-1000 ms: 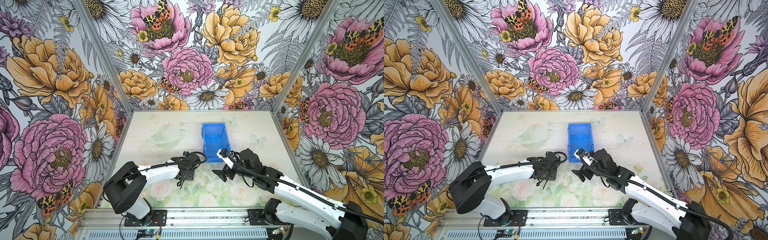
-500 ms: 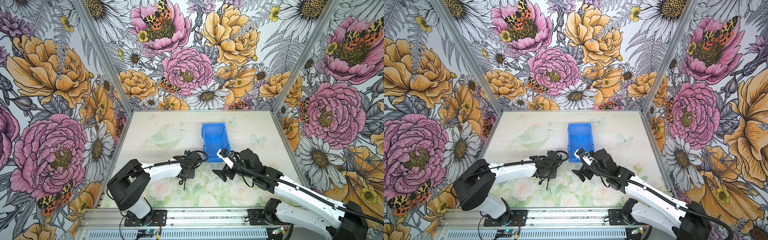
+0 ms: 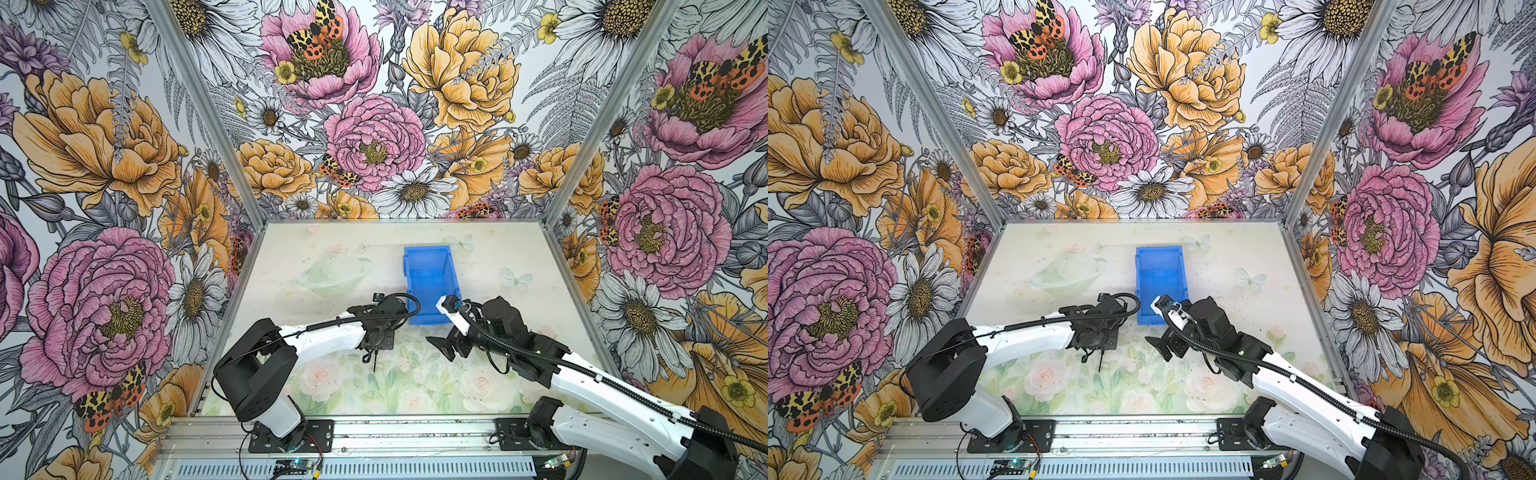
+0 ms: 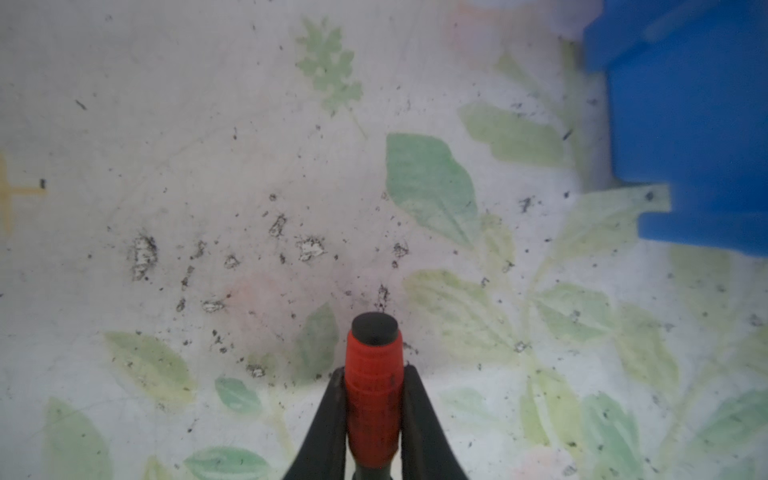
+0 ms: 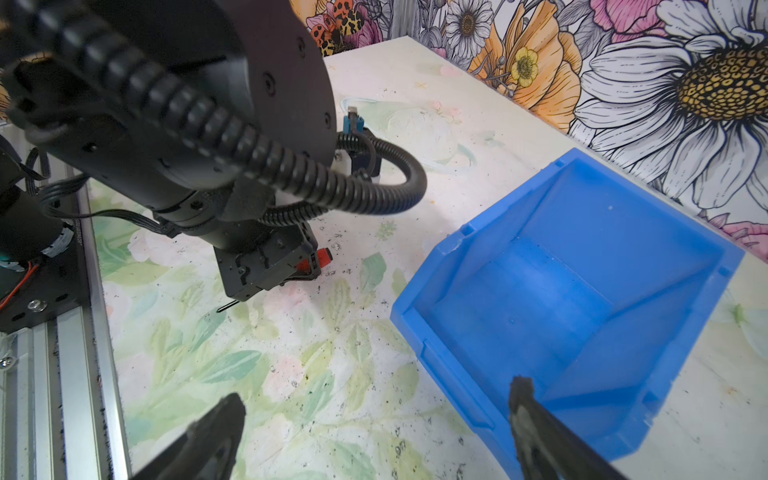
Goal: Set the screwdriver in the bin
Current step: 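Lift the screwdriver with the left gripper and carry it over the blue bin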
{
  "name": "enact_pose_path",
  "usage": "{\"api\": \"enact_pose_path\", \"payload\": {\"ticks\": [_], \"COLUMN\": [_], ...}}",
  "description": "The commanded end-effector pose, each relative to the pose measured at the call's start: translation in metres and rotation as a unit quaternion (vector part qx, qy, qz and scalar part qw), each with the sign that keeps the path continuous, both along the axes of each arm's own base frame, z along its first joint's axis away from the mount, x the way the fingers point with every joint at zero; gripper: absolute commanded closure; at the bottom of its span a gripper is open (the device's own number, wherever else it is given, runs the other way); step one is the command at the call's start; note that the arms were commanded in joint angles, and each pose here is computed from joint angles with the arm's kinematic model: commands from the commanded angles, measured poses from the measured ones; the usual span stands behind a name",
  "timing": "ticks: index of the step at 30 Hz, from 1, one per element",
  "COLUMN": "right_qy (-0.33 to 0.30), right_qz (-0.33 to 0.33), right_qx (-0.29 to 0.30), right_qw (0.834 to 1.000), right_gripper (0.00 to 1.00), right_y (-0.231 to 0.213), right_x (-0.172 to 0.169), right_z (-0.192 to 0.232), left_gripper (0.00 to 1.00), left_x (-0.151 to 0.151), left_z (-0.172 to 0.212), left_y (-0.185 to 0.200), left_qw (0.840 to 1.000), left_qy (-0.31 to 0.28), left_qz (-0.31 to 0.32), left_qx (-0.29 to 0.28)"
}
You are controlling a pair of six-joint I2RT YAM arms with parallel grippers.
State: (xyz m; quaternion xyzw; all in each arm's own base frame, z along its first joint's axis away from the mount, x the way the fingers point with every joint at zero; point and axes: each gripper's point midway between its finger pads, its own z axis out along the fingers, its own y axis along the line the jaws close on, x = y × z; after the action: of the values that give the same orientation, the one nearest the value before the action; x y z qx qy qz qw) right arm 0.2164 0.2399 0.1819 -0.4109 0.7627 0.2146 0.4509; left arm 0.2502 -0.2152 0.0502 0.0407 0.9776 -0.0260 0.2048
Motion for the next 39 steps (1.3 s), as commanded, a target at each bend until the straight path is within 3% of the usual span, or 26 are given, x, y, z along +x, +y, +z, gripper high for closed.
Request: {"api": "enact_pose_path", "payload": {"ticks": [1,28,39], "right_qy": [-0.019,-0.018,-0.026], "right_qz": [-0.017,-0.102,-0.156], "right_qx": [0.01,0.052,0.068], "right_qw": [1.0,0.993,0.985], "right_gripper": [0.01,0.0,0.0], "right_y": [-0.005,-0.039,-0.064], "right_x": [0.006,0.023,0.029], "right_z": [0.011,0.024,0.027], "left_gripper": [1.0,1.0,1.0], "left_x": [0.014,0.084,0.105], "left_z": [0.031,0.164,0.177], "left_y": [-0.001,-0.041,-0.086], "left_qw": [0.999,0.978,0.971], "left_qy": [-0.04,-0.172,-0.178], "left_qz": [0.005,0.034,0.035], "left_qx": [-0.01,-0.114,-0.156]}}
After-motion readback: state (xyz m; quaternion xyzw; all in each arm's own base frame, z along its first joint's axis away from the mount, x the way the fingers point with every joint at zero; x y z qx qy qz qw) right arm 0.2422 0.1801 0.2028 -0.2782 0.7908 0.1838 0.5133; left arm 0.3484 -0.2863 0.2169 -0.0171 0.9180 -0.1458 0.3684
